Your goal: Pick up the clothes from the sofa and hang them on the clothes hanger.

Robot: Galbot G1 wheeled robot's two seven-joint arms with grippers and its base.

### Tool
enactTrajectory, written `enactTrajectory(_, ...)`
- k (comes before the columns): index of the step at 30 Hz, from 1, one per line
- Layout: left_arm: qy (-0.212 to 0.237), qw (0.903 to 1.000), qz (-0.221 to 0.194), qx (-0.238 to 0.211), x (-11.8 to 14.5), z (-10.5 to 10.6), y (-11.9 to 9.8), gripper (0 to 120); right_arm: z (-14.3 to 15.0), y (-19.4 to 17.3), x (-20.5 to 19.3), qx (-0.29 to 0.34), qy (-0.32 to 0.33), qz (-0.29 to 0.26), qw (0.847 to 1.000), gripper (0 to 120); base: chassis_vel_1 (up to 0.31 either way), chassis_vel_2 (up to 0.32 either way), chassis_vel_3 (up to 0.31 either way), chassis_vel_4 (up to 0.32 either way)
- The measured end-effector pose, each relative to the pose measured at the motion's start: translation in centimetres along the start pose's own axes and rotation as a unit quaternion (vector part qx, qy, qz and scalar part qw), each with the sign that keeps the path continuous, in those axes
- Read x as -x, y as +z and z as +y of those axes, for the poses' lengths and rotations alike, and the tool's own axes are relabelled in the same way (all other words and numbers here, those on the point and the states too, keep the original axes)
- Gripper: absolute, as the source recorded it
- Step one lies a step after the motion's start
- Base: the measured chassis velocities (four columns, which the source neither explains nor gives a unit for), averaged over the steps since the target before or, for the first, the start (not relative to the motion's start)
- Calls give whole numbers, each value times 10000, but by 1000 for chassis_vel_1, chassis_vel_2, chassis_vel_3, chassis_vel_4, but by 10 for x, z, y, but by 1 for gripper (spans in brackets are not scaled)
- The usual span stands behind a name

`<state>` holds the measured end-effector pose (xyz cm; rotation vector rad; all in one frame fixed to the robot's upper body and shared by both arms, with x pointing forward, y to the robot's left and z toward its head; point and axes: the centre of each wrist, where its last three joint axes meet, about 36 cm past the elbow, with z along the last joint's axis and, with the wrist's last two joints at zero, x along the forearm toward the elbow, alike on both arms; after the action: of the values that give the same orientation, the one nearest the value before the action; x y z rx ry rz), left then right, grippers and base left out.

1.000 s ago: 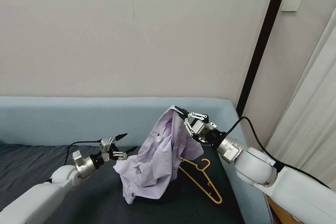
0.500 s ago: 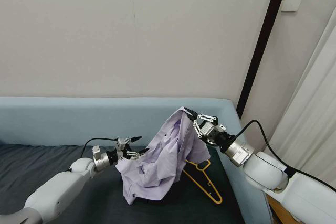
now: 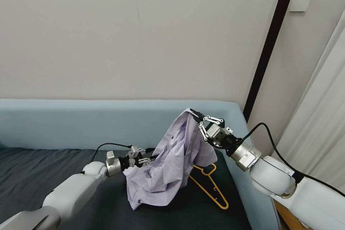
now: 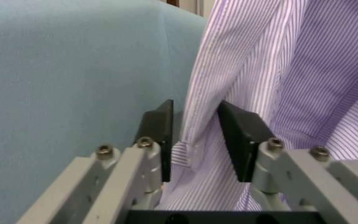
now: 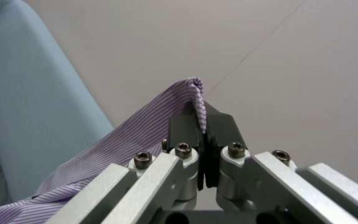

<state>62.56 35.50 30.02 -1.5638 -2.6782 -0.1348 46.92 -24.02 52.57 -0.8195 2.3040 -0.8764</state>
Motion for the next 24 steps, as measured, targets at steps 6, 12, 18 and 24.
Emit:
enactTrajectory(6,-14,10000,36,-8,1,-1,3,3,1,-1,0,20,28,-5,10000,0,0,0,0,0)
enactTrajectory(12,-375,9992,-128,8,-9,-1,-1,0,7,3,-7,197,181,152,9995,0,0,0,0,0)
enactTrajectory(18,-1131,9929,53,364,-30,-8,-14,0,18,5,-7,722,570,574,9941,0,0,0,0,0)
enactTrajectory(24,-3552,9301,477,805,-16,-57,-106,0,38,17,62,1779,1621,2268,9437,0,0,0,0,0)
